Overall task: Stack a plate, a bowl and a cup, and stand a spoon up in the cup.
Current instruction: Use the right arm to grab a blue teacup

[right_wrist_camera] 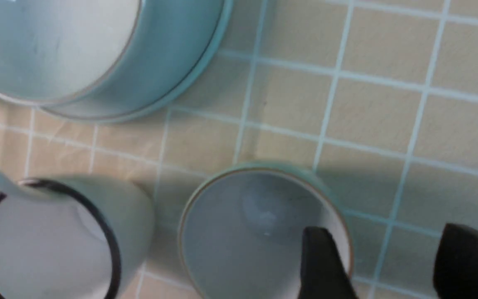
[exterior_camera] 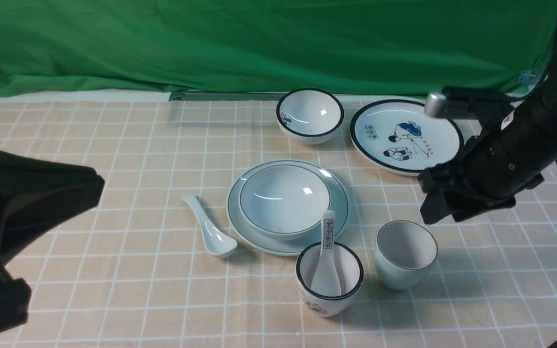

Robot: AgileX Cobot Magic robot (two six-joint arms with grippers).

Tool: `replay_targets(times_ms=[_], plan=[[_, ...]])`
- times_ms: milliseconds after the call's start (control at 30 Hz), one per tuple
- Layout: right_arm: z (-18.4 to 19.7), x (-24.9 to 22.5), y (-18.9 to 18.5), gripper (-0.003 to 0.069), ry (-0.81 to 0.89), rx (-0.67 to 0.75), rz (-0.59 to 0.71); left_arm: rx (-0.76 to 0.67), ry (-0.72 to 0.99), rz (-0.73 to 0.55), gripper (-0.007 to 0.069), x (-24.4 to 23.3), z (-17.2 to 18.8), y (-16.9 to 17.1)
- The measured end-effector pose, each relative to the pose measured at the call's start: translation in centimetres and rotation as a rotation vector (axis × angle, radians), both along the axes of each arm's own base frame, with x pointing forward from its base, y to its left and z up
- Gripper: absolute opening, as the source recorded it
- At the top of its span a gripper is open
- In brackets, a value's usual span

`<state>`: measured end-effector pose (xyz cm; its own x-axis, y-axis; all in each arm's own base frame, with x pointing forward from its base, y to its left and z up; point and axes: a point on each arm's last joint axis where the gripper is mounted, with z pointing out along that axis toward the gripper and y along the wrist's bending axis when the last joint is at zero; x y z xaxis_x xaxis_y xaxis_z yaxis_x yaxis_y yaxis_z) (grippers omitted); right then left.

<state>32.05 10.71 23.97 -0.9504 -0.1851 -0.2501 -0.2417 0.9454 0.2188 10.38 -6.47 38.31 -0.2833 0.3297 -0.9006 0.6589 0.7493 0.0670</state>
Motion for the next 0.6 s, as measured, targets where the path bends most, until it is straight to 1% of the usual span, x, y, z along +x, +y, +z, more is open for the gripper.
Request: replay_targets(times_ms=[200,267,300,367,400,433,467,500,600], plan=[[-3.9,0.8,0.3,0.04,0.022,-0.025,-0.017,0.002,-0.002,0.002,0.0006,0.0,0.0,0.0],[-4.7,1.0,0.3,0.0381,0.025,-0.031,-0.014,0.003,-0.003,0.001,0.0006,0.0,0.0,0.0],[-4.9,1.2,0.3,0.0353,0.024,-0.034,-0.008,0.003,-0.003,0.001,0.0006,0.0,0.0,0.0],[-5.0,1.2,0.3,0.0262,0.024,-0.035,0.0,0.003,-0.003,0.001,0.0006,0.0,0.0,0.0],[-5.0,1.2,0.3,0.0262,0.023,-0.036,0.003,0.003,-0.003,0.001,0.0006,0.0,0.0,0.0],[-4.8,1.1,0.3,0.0153,0.017,-0.038,0.018,0.003,-0.003,0.001,0.0006,0.0,0.0,0.0],[-4.7,1.1,0.3,0.0111,0.018,-0.037,0.022,0.003,-0.003,0.001,0.0006,0.0,0.0,0.0],[-4.0,1.1,0.3,0.0088,0.003,-0.033,0.029,0.003,-0.003,0.001,0.0006,0.0,0.0,0.0],[-2.0,1.2,0.6,0.0089,-0.033,-0.025,0.049,0.003,-0.003,0.001,0.0006,0.0,0.0,0.0]])
